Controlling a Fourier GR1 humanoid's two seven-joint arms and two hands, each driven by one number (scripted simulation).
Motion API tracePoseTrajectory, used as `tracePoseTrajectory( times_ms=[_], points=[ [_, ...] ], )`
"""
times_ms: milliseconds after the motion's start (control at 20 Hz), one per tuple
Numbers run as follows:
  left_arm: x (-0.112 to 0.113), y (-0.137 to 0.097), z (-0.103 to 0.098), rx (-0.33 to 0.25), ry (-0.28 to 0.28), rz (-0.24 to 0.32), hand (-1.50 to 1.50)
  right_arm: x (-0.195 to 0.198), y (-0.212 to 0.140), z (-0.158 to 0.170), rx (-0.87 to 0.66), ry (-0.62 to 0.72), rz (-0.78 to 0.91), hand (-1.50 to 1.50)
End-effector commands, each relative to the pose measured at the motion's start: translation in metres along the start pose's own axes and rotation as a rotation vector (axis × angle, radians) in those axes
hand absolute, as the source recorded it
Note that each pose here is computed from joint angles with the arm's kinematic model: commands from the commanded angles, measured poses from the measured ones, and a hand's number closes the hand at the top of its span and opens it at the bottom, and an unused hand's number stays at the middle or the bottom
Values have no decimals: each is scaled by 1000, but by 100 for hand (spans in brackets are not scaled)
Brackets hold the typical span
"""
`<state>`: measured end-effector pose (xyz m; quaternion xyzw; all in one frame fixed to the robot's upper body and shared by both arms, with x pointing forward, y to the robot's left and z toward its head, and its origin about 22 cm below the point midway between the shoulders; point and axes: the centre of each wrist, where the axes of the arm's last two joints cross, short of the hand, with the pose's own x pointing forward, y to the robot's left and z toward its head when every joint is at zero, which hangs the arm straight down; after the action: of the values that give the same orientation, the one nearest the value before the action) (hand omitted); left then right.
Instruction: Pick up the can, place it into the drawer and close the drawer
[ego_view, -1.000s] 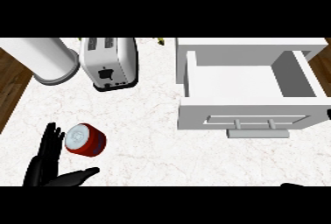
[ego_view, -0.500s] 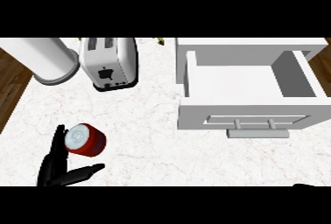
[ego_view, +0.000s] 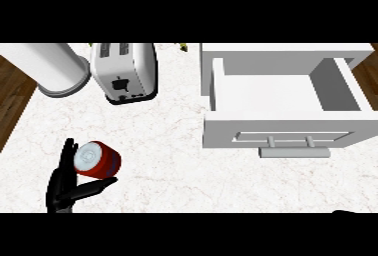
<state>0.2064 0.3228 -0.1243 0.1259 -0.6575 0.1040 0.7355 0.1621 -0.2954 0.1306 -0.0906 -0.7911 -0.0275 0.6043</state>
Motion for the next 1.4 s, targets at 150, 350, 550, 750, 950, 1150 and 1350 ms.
tracePoseTrajectory(
  times_ms=[150,350,550,750,950,1150,1350],
  points=[
    [-2,7,-25,-21,-25,16,-150,11,0,7,-7,-7,-11,-150],
    [-5,-18,-34,-78,-53,-2,-150,11,-6,-23,0,-14,19,-150],
    [4,-30,-39,-182,-10,7,-150,3,13,-9,3,-16,3,-150],
    [2,-42,-42,-225,-39,98,150,7,-9,-7,-6,-14,17,-150],
    [5,-33,-51,-256,-60,115,150,24,-22,1,-3,-24,22,-150],
    [18,-56,-71,-276,-85,125,150,-5,-6,-15,-1,-26,23,-150],
    [23,-105,-73,-295,-93,111,150,24,-6,-8,-7,-26,22,-150]
  ],
)
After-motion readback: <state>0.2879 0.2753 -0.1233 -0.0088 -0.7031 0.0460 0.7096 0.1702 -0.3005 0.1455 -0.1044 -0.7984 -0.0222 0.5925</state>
